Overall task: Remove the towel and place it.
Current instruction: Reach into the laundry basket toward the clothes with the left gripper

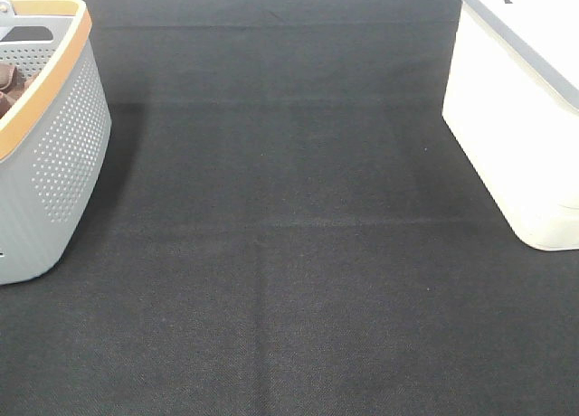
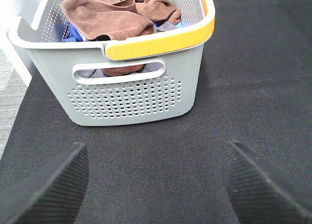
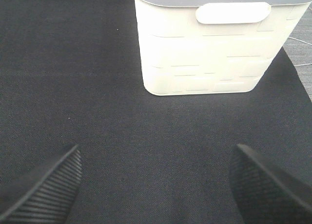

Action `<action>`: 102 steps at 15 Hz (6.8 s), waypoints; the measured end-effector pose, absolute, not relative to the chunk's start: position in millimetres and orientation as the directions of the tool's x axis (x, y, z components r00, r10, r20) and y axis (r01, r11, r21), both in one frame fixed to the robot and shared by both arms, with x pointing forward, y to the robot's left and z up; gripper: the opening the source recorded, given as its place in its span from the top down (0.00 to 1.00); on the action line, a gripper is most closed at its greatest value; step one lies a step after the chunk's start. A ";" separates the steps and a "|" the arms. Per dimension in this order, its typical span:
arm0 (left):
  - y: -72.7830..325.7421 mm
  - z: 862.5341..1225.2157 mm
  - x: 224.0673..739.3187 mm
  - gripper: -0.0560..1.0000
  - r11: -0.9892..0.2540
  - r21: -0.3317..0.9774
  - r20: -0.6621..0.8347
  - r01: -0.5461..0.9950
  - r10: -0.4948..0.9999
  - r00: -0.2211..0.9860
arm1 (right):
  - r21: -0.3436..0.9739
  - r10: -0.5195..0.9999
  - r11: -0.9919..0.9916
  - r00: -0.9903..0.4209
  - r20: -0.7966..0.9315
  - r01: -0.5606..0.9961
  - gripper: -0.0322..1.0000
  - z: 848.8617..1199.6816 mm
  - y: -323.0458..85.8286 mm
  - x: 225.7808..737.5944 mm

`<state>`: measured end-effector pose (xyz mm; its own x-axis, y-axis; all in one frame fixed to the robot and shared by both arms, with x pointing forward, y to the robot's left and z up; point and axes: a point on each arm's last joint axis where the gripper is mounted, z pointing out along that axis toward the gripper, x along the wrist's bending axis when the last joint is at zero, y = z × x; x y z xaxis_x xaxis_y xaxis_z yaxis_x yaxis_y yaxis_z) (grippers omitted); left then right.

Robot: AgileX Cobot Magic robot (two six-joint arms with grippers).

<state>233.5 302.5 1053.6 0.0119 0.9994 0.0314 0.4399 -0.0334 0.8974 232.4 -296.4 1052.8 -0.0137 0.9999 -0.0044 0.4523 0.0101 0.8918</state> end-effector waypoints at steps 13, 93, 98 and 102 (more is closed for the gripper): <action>302.5 1053.6 233.5 0.26 -0.035 0.897 0.033 0.440 0.999 0.013 | 0.892 1.000 0.010 -0.014 -0.004 0.452 0.21 1052.8 -296.4 232.4; 313.1 1093.9 296.2 0.26 0.008 0.904 0.047 0.428 0.992 -0.118 | 0.892 1.000 0.010 -0.014 -0.004 0.452 0.21 1052.8 -296.4 232.4; 323.5 1120.4 380.3 0.26 0.058 0.783 0.112 0.619 0.966 -0.232 | 0.892 1.000 0.010 -0.014 -0.004 0.452 0.21 1052.8 -296.4 232.4; 324.8 1127.2 450.5 0.26 0.070 0.676 0.156 0.734 0.959 -0.235 | 0.892 1.000 0.010 -0.014 -0.004 0.452 0.21 1052.8 -296.4 232.4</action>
